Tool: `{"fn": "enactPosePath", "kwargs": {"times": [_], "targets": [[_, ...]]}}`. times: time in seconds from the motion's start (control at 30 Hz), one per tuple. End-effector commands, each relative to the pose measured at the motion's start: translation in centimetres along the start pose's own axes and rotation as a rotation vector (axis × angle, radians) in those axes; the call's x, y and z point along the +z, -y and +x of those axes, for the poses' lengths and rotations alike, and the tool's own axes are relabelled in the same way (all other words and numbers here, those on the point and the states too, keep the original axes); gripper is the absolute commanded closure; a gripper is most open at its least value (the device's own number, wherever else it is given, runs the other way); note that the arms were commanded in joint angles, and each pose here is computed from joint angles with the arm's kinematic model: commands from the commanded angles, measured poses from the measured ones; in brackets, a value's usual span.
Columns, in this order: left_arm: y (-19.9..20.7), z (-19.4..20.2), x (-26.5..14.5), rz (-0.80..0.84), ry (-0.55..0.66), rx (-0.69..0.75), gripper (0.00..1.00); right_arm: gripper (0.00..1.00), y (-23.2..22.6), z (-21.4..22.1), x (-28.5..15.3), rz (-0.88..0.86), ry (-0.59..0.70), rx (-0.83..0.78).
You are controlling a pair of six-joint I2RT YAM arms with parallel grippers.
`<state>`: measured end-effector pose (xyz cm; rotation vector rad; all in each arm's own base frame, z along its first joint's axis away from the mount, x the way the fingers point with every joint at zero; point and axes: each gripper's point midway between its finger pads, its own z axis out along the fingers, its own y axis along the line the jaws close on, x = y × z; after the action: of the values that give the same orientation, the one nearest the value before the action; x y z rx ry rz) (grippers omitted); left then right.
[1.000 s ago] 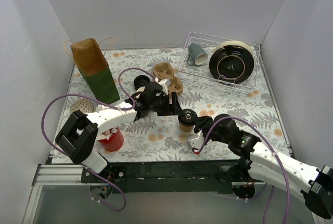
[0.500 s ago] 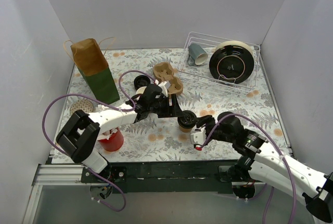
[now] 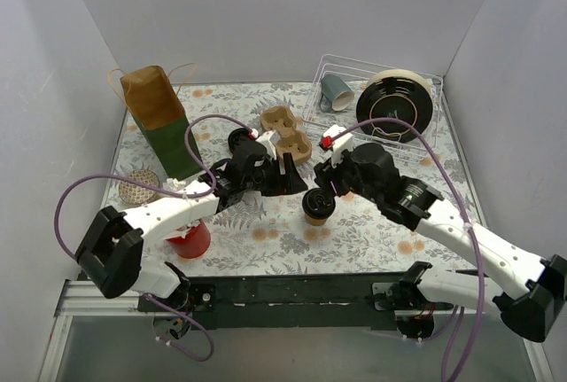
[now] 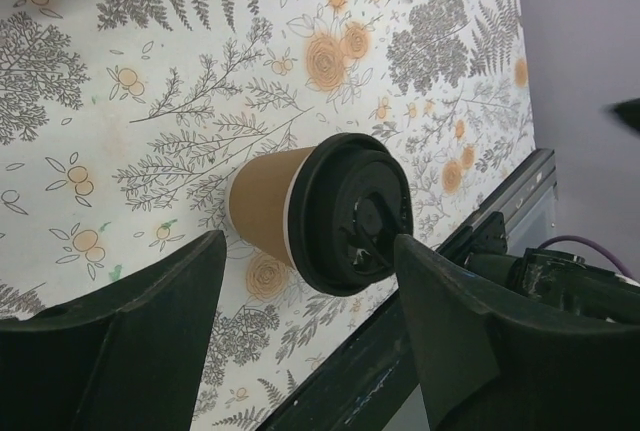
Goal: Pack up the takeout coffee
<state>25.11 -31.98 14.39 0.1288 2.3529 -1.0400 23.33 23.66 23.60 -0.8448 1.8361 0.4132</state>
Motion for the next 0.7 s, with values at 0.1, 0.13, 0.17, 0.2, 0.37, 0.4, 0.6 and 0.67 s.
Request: {"fn": "enactPosePath", "kwargs": {"times": [0.1, 0.13, 0.17, 0.2, 0.37, 0.4, 0.6, 0.67], "targets": [[0.4, 0.1, -2.3, 0.036, 0.051, -0.005, 0.35, 0.39, -0.6, 3.8, 0.5, 0.045, -0.213, 0.22], [0.5, 0.6, -2.2, 0.056, 0.036, -0.005, 0.35, 0.39, -0.6, 4.3, 0.5, 0.045, -0.242, 0.216], [0.4, 0.9, -2.1, 0.064, 0.028, -0.006, 0.35, 0.38, -0.5, 4.7, 0.7, 0.053, -0.264, 0.211], [0.2, 1.2, -1.8, 0.071, 0.026, -0.007, 0.36, 0.37, -0.4, 5.2, 0.9, 0.054, -0.281, 0.206], [-0.2, 2.0, -1.1, 0.081, 0.005, -0.017, 0.38, 0.32, 0.9, 7.4, 1.8, 0.053, -0.353, 0.224], [-0.3, 1.9, -1.0, 0.082, 0.008, -0.017, 0.38, 0.32, 0.8, 7.6, 1.9, 0.032, -0.361, 0.233], [-0.7, 2.4, -0.2, 0.082, -0.01, -0.02, 0.39, 0.3, 0.4, 8.0, 3.1, -0.076, -0.347, 0.278], [-0.8, 2.5, 0.0, 0.078, -0.014, -0.021, 0.39, 0.3, 0.3, 8.6, 3.4, -0.093, -0.363, 0.283]]}}
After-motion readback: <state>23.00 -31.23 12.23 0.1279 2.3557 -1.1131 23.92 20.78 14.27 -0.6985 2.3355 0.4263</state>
